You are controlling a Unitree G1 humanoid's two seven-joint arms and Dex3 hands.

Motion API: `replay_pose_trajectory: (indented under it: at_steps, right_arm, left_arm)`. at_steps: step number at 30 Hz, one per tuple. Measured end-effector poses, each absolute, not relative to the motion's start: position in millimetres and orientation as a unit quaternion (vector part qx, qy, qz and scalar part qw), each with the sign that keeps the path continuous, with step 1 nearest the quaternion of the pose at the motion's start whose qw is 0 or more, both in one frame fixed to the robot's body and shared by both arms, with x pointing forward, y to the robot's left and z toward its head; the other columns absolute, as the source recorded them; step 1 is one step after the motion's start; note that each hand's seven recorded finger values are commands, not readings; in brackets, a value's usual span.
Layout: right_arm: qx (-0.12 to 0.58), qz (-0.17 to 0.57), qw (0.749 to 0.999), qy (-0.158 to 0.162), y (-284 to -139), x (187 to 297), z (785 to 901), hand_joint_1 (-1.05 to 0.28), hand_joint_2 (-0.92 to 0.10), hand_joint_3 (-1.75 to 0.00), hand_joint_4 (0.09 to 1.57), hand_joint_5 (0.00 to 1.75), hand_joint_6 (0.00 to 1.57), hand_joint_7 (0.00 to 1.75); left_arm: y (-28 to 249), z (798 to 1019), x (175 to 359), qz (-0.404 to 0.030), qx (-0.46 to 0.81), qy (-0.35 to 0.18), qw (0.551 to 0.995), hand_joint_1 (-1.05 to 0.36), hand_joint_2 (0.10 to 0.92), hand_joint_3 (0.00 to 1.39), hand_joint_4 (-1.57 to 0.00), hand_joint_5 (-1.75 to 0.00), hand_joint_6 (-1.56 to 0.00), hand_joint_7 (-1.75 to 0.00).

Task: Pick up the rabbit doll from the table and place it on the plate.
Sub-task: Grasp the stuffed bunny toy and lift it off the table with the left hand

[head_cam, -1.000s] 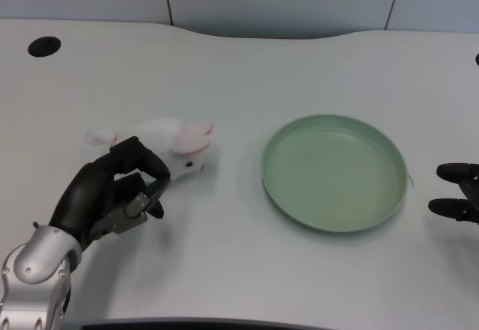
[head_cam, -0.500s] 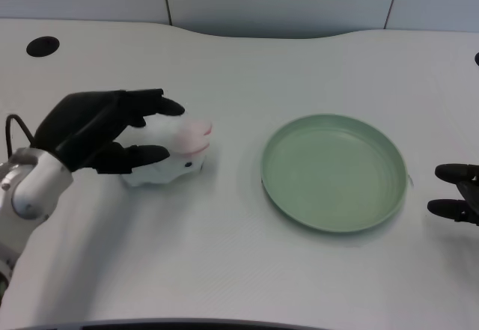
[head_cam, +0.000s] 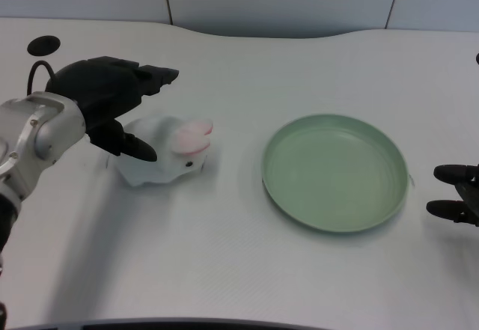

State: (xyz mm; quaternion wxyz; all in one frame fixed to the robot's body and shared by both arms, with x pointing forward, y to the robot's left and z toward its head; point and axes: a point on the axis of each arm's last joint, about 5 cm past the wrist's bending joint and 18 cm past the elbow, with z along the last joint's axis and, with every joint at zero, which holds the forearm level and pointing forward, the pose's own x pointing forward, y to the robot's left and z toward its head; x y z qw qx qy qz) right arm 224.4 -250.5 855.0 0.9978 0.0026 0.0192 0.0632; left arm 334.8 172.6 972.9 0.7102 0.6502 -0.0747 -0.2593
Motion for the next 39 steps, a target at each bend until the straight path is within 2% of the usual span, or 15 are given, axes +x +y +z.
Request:
replay_pose_trajectory:
  at_steps: [9,14,21,26,31,36,39]
  right_arm:
    - [0.007,0.069,0.997,0.019,-251.5,221.8,853.4,-0.46,-0.92,-0.19,1.16,0.02,1.07,0.01]
    - [0.016,0.064,0.998,0.017,-251.4,219.2,853.0,-0.45,-0.92,-0.17,1.16,0.01,1.08,0.01]
    - [0.013,0.063,0.998,0.016,-251.4,215.1,854.8,-0.45,-0.92,-0.19,1.13,0.00,1.07,0.00]
    - [0.010,0.062,0.998,0.015,-252.0,211.0,854.5,-0.46,-0.92,-0.18,1.14,0.01,1.07,0.00]
    - [0.010,0.063,0.998,0.011,-251.0,206.1,854.9,-0.45,-0.92,-0.18,1.15,0.01,1.07,0.00]
    - [0.011,0.064,0.998,0.015,-250.7,201.9,854.0,-0.46,-0.92,-0.19,1.14,0.01,1.06,0.00]
    - [0.010,0.065,0.998,0.015,-250.8,200.6,854.7,-0.46,-0.92,-0.19,1.14,0.01,1.06,0.00]
  left_arm:
    - [151.2,960.2,350.1,-0.289,0.661,0.042,0.691,-1.00,0.921,0.13,0.00,0.00,0.00,0.00]
    - [146.4,959.1,352.7,-0.290,0.680,0.070,0.670,-1.00,0.921,0.09,0.00,0.00,0.00,0.00]
    - [138.0,949.2,351.3,-0.287,0.673,0.127,0.669,-1.00,0.921,0.10,0.00,0.00,0.00,0.00]
    - [132.5,949.5,352.0,-0.280,0.683,0.139,0.660,-1.01,0.917,0.08,0.00,0.00,0.00,0.00]
    - [129.9,946.3,350.7,-0.274,0.699,0.124,0.649,-1.00,0.918,0.06,0.00,0.00,0.00,0.00]
    - [126.1,939.3,347.5,-0.255,0.727,0.087,0.631,-0.84,0.876,0.01,-0.07,-0.03,-0.07,-0.03]
    - [124.1,935.8,345.9,-0.250,0.737,0.073,0.624,-0.81,0.873,0.01,-0.09,-0.04,-0.09,-0.03]
